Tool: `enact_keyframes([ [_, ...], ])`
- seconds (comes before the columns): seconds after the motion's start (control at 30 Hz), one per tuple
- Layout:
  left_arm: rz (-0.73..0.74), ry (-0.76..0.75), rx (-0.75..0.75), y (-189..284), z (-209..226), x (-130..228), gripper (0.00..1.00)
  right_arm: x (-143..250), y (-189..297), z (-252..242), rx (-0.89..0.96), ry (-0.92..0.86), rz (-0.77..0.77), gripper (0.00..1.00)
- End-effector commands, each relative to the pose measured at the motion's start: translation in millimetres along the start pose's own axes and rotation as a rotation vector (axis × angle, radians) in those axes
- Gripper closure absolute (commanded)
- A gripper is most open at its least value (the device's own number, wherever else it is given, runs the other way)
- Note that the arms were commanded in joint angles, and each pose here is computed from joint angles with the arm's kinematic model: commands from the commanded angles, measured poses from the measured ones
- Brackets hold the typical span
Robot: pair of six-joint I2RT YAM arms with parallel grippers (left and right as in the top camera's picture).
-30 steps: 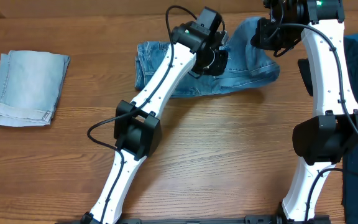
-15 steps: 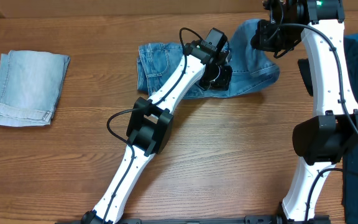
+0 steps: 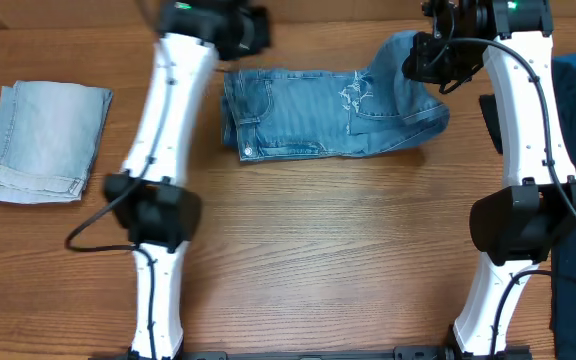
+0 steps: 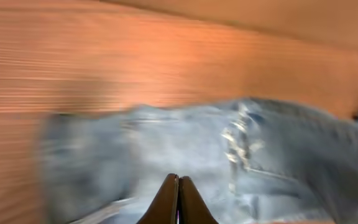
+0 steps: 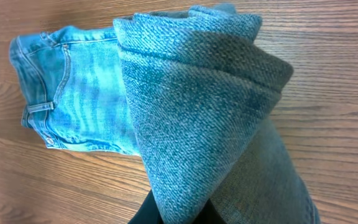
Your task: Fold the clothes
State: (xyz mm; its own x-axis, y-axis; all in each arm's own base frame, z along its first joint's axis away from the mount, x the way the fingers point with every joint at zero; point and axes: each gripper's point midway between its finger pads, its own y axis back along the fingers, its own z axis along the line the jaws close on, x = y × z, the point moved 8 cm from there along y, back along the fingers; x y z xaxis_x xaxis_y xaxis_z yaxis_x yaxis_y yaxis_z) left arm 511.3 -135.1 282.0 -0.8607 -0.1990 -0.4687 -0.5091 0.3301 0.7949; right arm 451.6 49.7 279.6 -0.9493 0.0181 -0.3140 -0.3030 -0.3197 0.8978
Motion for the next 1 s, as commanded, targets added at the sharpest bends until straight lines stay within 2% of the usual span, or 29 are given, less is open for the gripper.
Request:
enact_keyframes([
  [0.0, 0.023, -0.013, -0.079, -5, 34, -4, 0.96, -1, 20, 42, -0.056, 0.086, -0.063, 0.96],
  [0.2, 0.015, 0.017, -0.119, 4, 69, -14, 0.96, 5, 15, 96, -0.106, 0.206, -0.081, 0.96],
  [0.53, 0.003, 0.024, -0.141, 11, 91, -20, 0.96, 13, -11, 168, -0.189, 0.35, -0.113, 0.96],
  [0.83, 0.011, 0.009, -0.153, 14, 101, -21, 0.95, 26, -98, 190, -0.189, 0.381, 0.017, 0.96],
  [0.97, 0.01, 0.01, -0.153, 14, 102, -21, 0.95, 28, -115, 208, -0.213, 0.422, -0.007, 0.96],
])
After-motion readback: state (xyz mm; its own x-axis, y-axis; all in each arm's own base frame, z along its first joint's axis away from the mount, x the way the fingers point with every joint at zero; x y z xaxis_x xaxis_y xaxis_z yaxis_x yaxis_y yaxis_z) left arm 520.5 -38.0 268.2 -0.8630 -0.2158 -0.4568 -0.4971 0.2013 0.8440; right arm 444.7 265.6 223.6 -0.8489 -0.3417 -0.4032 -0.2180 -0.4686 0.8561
